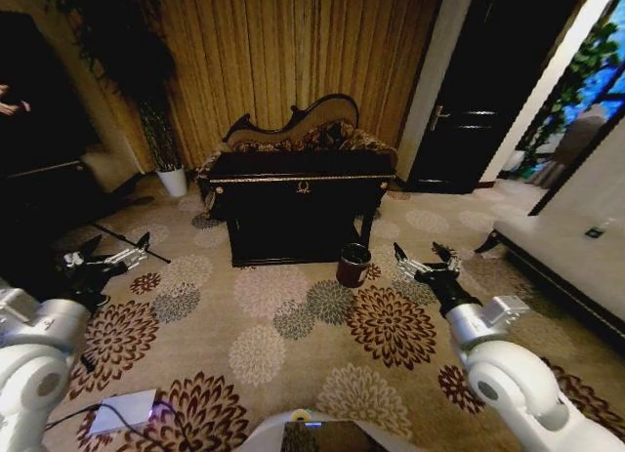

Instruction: Move to the front of the table and place the trash on the table into the trash bin.

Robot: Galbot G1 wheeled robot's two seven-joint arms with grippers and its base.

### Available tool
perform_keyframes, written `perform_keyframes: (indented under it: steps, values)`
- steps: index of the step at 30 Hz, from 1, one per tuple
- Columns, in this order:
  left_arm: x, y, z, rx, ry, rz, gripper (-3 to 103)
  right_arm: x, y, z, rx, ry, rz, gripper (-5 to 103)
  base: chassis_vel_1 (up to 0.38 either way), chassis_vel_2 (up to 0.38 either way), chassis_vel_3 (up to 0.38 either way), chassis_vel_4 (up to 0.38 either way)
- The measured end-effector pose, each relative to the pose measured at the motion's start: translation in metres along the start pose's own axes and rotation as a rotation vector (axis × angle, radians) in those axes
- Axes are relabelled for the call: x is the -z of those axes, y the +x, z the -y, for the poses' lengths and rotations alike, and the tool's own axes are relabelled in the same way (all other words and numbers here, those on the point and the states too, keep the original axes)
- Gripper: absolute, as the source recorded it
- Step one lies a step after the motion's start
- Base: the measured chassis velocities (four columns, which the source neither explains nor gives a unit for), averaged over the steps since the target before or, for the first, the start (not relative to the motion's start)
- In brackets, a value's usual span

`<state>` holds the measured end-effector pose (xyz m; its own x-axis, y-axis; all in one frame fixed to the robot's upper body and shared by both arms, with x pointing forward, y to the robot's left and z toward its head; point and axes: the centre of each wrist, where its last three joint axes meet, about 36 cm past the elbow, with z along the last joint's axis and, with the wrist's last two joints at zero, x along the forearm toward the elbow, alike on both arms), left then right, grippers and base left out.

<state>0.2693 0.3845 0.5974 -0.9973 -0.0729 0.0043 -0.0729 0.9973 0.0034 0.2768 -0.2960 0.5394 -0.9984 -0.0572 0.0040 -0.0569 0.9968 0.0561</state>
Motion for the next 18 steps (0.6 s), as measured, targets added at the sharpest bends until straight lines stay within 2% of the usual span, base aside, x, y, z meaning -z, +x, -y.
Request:
perform_keyframes:
  steps: [18]
  values:
    - [-0.005,-0.001,-0.0043,0.0,-0.002,0.012,100,-0.0038,0.0023,-0.001,-0.008,-0.009,0.003,100,-0.003,0.0,0.003,-0.002]
